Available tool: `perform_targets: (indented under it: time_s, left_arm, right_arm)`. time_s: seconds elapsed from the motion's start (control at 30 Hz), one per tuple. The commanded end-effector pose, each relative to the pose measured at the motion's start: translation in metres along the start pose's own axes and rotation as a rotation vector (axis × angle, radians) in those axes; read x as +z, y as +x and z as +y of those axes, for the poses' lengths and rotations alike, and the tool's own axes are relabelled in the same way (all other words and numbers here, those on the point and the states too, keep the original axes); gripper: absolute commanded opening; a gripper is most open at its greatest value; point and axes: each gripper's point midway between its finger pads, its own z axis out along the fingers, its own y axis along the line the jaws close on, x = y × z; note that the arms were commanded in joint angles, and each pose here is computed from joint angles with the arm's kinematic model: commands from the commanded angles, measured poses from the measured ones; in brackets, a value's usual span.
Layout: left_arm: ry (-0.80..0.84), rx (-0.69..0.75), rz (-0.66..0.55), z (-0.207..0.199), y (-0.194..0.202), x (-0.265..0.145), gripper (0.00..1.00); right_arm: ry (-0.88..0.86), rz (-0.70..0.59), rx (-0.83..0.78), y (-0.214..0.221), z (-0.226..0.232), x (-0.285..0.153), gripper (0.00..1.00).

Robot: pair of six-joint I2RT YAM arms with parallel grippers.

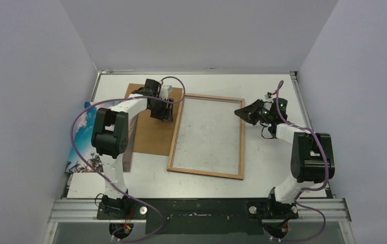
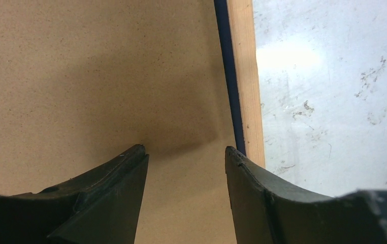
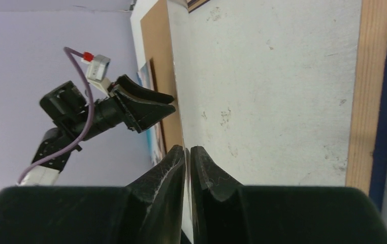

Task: Put the photo into the frame
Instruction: Place the photo frame item in the photo frame.

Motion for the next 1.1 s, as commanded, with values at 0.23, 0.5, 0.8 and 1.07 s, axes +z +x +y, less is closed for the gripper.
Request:
perform_targets:
  time_s: [0.23, 0.5, 0.8, 1.07]
  left_arm:
    - [0.017, 0.03, -0.022, -0.007, -0.003, 0.006, 0.55]
    - [0.02, 0.029, -0.022, -0.007, -0.003, 0.007, 0.54]
    - [0.019, 0.028, -0.022, -0.007, -0.005, 0.006, 0.54]
    - [0.015, 0.027, -0.025, -0.006, -0.005, 0.004, 0.54]
  right_arm:
    - [0.126, 0.01, -0.128, 0.009, -0.026, 0.004, 0.08]
    - [0.185, 0.065, -0.191, 0.016, -0.039, 0.01, 0.33]
    - [0.143, 0.087, -0.216, 0.026, -0.027, 0.014, 0.17]
    - [-0.035, -0.026, -0.091, -0.003, 0.016, -0.004, 0.05]
